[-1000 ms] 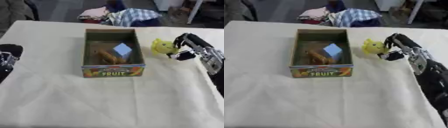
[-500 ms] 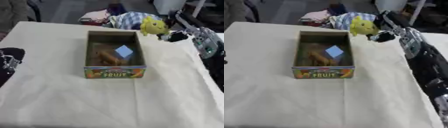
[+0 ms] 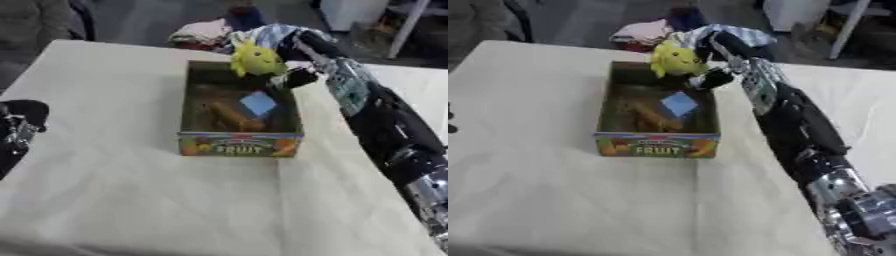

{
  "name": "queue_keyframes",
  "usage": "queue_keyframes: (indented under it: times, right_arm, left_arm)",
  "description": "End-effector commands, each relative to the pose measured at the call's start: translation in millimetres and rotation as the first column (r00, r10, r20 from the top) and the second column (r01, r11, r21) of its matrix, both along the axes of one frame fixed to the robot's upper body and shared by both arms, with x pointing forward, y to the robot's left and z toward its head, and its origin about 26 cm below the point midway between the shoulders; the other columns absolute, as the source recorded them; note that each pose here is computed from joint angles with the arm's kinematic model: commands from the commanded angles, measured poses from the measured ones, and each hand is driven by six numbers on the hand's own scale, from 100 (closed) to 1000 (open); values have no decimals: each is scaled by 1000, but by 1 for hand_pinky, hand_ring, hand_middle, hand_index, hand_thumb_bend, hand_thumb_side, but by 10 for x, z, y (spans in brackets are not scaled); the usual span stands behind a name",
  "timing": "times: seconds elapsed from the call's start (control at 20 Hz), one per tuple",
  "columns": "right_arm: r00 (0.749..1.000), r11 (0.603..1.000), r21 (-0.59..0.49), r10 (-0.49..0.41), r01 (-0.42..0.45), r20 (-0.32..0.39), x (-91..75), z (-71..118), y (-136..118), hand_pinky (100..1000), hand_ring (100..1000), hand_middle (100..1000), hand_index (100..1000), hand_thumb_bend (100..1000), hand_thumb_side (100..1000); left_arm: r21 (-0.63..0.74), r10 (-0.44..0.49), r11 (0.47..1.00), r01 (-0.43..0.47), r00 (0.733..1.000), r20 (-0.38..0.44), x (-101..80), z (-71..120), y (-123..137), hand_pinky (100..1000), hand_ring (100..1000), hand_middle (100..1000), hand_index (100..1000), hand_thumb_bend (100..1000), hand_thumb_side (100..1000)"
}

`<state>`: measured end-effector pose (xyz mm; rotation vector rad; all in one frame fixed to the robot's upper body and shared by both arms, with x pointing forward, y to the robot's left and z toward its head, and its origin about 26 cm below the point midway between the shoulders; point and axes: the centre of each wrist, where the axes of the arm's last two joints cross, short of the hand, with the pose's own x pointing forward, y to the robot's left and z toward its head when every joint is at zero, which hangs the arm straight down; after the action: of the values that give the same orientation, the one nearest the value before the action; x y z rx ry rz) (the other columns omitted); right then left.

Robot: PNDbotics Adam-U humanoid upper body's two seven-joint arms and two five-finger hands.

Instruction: Pick up objects on the table and place them in the box.

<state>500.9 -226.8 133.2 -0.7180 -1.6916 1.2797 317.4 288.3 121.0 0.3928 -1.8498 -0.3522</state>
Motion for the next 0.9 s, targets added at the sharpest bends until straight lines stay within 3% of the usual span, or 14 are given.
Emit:
queue_keyframes:
  times: [0.05, 0.25, 0.4, 0.55, 0.6, 0.7, 0.9]
  right_arm:
    - [1000, 1000, -28, -7, 8, 20, 31, 92, 3, 692, 765, 758, 909, 367, 436]
    - [999, 999, -33, 22, -21, 30, 24, 183, -36, 747, 834, 914, 988, 456, 569]
    - [996, 999, -12, 44, -44, 74, 8, 323, -106, 752, 843, 936, 990, 494, 610]
    - [985, 997, 34, 70, -76, 156, -44, 493, -235, 728, 816, 900, 965, 467, 554]
    - [980, 994, 60, 74, -86, 187, -77, 545, -305, 703, 786, 861, 946, 401, 434]
    - [969, 986, 128, 74, -106, 236, -167, 622, -464, 679, 763, 827, 931, 337, 358]
    - [957, 949, 286, 46, -130, 285, -465, 711, -806, 650, 743, 790, 917, 231, 341]
  left_arm:
    - [2, -17, 1000, 17, 999, 34, 0, 108, -19, 706, 533, 563, 706, 661, 737]
    - [3, 3, 1000, -3, 1000, 29, -8, 91, 22, 706, 533, 564, 706, 660, 738]
    - [2, 13, 1000, -13, 1000, 25, -10, 76, 41, 707, 533, 564, 706, 659, 738]
    - [1, 24, 1000, -24, 1000, 20, -12, 55, 63, 707, 534, 565, 707, 656, 739]
    - [1, 29, 1000, -29, 999, 19, -12, 50, 73, 710, 537, 568, 708, 646, 743]
    - [-2, 42, 999, -42, 999, 18, -15, 39, 97, 711, 543, 574, 708, 638, 743]
    - [-21, 75, 997, -74, 997, 15, -21, 0, 152, 720, 572, 602, 712, 648, 683]
